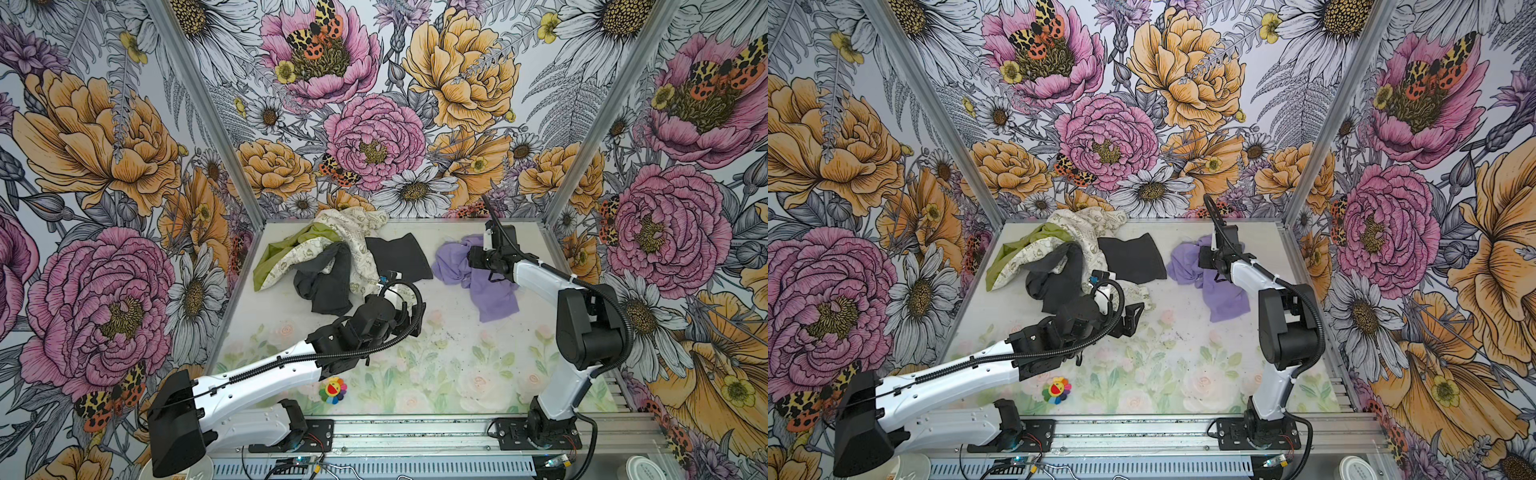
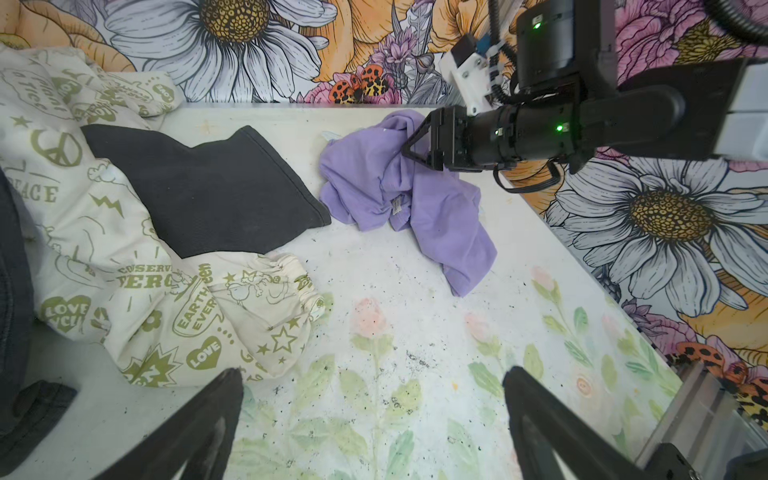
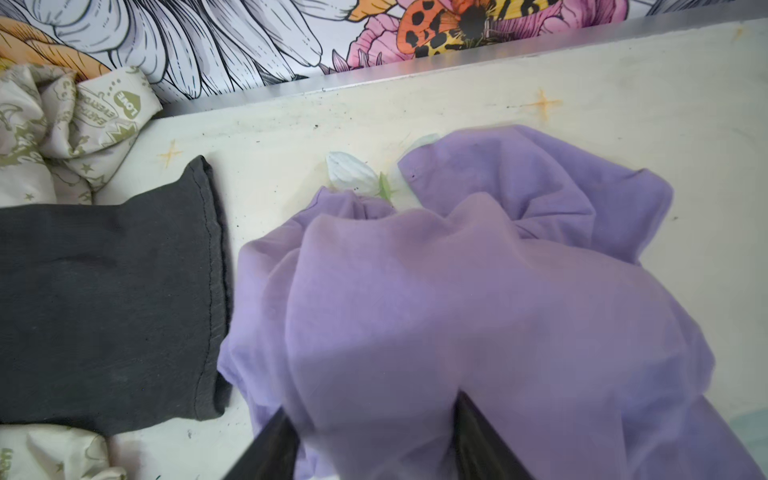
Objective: Pick out a specific cloth from the pile
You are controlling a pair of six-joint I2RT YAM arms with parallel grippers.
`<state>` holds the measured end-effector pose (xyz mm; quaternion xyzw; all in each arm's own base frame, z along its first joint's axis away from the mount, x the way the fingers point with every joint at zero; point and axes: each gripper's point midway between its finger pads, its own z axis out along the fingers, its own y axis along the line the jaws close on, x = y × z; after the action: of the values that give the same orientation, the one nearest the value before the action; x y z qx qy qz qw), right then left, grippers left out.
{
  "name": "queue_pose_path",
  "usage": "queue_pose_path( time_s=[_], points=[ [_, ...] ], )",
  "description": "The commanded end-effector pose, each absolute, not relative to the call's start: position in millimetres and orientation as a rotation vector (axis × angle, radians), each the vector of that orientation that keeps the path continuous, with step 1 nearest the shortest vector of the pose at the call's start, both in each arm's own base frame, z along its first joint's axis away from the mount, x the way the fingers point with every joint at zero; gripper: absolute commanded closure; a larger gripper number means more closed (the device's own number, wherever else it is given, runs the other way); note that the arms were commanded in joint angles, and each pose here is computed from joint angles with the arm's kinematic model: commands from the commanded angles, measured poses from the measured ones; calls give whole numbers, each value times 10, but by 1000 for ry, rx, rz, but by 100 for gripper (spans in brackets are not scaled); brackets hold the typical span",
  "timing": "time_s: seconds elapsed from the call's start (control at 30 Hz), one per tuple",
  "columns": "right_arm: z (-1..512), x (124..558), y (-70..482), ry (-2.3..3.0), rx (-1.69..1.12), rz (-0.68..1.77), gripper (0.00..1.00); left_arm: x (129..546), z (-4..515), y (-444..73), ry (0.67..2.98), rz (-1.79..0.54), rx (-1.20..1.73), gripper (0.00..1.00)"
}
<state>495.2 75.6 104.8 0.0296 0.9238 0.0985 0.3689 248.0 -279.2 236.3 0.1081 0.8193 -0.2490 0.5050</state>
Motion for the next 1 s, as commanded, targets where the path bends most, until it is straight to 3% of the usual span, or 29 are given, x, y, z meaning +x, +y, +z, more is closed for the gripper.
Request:
queue_pose_path(
  time_s=[0.0, 0.2, 0.47, 0.67, 0.8, 0.97],
  points=[
    [1060, 5070, 654, 2362, 77, 183, 67, 2593, 2596, -2669, 1842, -587, 150, 1],
    [1453, 5220, 233, 2270, 156, 136, 100, 2621, 2721, -2547, 1731, -578, 104, 1],
    [3119, 5679, -157, 1955, 135, 173, 100, 2612, 2780, -2539, 1708, -544, 150, 1],
    [4257, 5489, 119, 1733, -19, 268, 100, 2603, 2800, -2490, 1700, -551, 124, 2],
    [4148, 5290, 221, 1761, -73, 254, 100, 2584, 2771, -2450, 1699, -565, 102, 1],
    [3257, 4955, 4, 1949, -1, 102, 100, 2559, 2755, -2389, 1693, -575, 83, 1]
  ],
)
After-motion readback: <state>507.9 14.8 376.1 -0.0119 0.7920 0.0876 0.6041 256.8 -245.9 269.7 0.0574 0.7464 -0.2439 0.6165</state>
